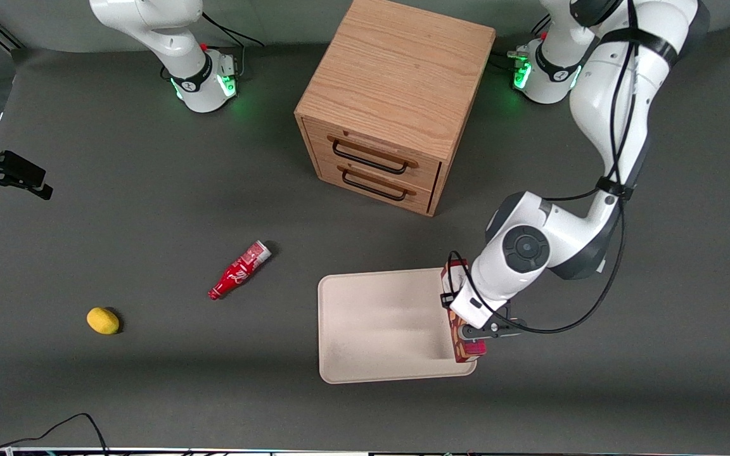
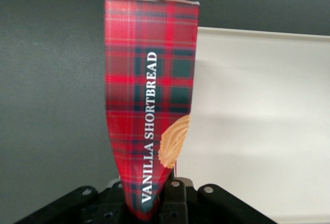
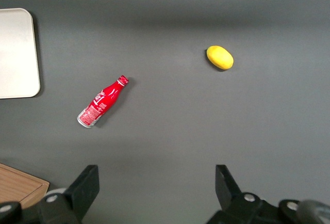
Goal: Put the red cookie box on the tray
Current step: 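Carry the upright box with the left gripper onto the white tray, then open the left gripper, releasing the box standing on the tray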
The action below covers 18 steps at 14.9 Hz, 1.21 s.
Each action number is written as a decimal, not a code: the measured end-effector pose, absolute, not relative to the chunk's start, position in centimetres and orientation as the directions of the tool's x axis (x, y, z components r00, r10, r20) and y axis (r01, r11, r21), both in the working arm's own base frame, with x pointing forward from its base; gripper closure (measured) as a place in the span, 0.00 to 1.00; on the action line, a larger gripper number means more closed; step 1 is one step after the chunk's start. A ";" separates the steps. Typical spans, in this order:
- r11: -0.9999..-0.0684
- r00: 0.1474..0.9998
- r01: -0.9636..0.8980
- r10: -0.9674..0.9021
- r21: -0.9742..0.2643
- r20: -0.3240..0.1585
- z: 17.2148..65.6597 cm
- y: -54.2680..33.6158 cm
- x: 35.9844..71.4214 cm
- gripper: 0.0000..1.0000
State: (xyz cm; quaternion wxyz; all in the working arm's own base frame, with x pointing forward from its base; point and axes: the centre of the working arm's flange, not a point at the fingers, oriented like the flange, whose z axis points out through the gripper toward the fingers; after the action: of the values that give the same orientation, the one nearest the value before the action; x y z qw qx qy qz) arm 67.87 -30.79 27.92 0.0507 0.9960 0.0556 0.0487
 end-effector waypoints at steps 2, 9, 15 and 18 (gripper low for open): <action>-0.988 0.988 0.103 0.115 0.111 0.104 26.2 -31.0 68.0 0.80; -0.989 0.987 0.097 0.109 0.108 0.118 24.7 -30.8 68.2 0.80; -0.990 0.987 0.100 0.112 0.103 0.117 24.5 -30.7 68.2 0.34; -0.985 0.982 0.139 0.150 0.100 0.112 24.9 -30.5 68.3 0.06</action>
State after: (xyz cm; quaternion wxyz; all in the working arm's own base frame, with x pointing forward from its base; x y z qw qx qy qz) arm 68.33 -30.46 24.88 0.0459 0.9945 0.0725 0.0597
